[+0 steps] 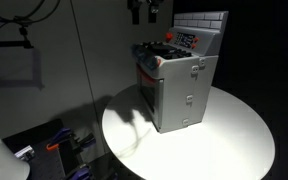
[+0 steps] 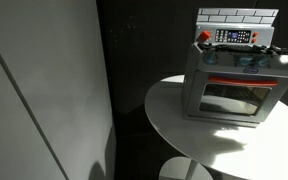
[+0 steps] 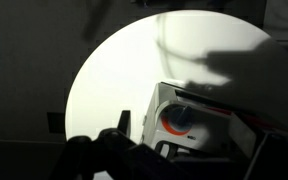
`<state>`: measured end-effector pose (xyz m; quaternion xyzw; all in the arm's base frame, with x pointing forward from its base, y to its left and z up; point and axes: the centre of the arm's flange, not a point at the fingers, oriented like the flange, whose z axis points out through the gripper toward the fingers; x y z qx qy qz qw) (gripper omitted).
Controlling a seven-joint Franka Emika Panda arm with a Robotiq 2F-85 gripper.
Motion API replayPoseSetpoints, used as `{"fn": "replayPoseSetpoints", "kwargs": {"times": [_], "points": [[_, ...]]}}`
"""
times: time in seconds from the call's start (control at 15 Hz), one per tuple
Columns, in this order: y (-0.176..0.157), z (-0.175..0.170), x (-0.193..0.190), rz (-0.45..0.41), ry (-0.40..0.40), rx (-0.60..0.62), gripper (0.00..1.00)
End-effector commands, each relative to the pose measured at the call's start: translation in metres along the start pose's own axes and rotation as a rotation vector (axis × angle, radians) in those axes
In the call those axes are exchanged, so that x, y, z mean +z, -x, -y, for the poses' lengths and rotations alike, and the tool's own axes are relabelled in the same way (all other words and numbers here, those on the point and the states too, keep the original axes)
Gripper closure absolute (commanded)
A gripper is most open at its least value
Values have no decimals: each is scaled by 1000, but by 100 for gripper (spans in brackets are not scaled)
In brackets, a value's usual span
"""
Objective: Press a microwave button on the stove
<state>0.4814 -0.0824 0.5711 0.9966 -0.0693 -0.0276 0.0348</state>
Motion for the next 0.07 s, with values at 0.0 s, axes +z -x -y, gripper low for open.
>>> {"fn": "replayPoseSetpoints", "kwargs": {"times": [0.0], "points": [[0, 0, 0, 1, 0, 0, 0]]}}
